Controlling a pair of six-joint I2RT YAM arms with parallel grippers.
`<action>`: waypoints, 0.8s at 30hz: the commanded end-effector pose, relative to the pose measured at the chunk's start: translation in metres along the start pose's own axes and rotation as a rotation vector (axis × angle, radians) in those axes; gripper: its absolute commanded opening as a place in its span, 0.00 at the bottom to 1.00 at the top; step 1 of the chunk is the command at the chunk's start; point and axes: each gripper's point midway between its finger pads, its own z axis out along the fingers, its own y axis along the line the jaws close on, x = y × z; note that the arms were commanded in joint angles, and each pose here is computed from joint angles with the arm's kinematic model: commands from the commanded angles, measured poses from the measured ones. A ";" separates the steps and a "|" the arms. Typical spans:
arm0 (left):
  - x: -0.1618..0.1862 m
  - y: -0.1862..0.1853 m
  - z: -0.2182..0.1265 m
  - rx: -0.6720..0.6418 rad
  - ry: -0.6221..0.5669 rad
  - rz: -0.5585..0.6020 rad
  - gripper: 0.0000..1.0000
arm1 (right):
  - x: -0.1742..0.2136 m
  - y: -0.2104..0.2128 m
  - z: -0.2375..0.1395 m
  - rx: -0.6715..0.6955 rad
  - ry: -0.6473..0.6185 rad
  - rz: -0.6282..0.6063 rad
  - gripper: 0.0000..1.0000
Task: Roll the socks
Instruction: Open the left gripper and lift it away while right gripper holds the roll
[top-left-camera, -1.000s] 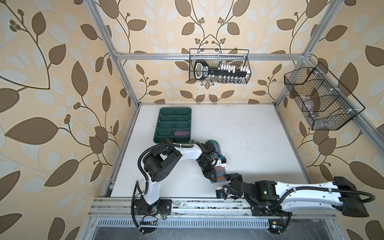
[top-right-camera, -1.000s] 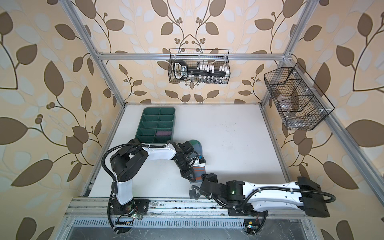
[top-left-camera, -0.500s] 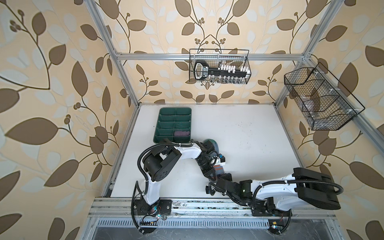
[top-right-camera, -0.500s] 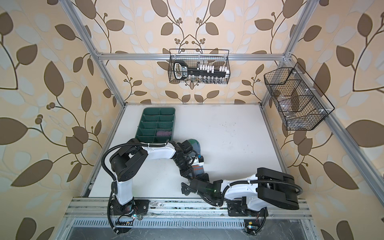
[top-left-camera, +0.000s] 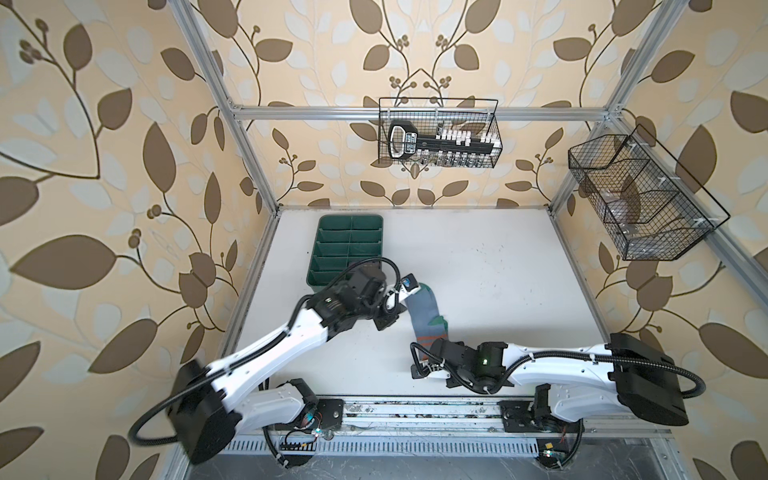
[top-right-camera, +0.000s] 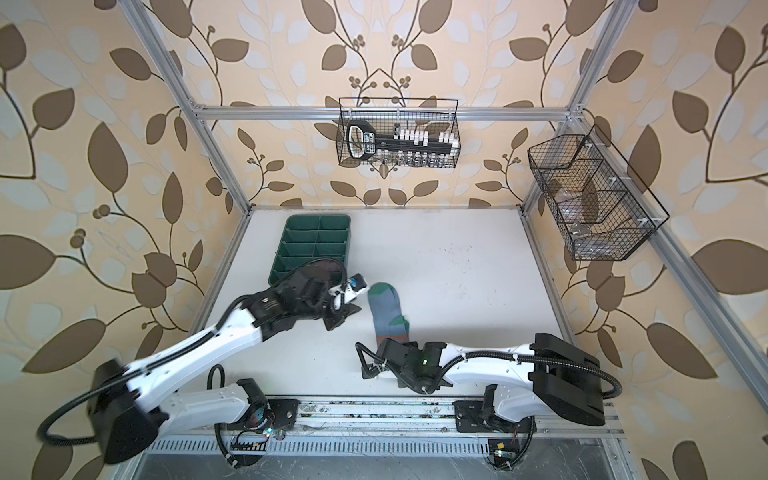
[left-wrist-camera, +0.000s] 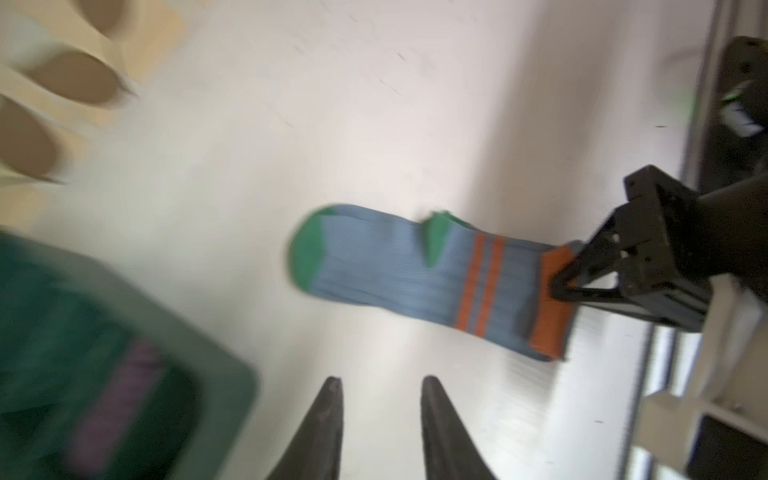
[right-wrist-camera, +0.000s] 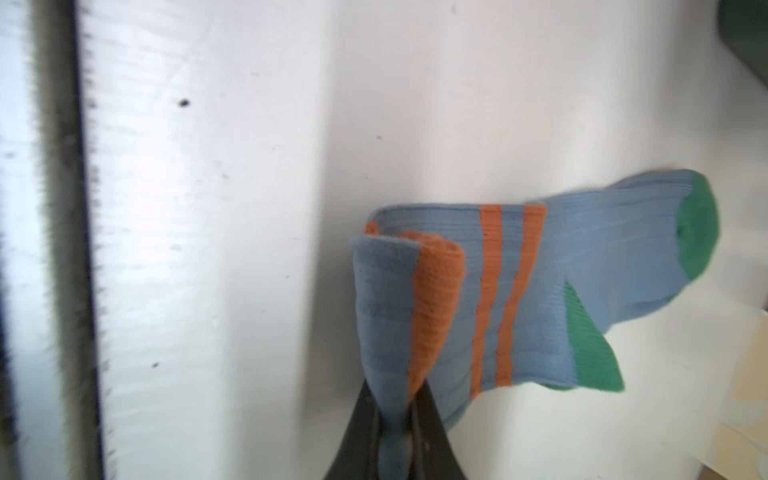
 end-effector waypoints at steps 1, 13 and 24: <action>-0.011 0.032 -0.053 -0.234 -0.076 0.119 0.49 | 0.001 0.035 -0.008 -0.292 0.030 0.037 0.05; -0.020 -0.027 -0.100 0.038 0.041 0.547 0.45 | -0.033 0.022 0.006 -0.658 0.003 0.300 0.04; 0.053 -0.143 -0.005 0.247 0.066 0.765 0.43 | -0.024 0.019 0.027 -0.733 0.033 0.389 0.05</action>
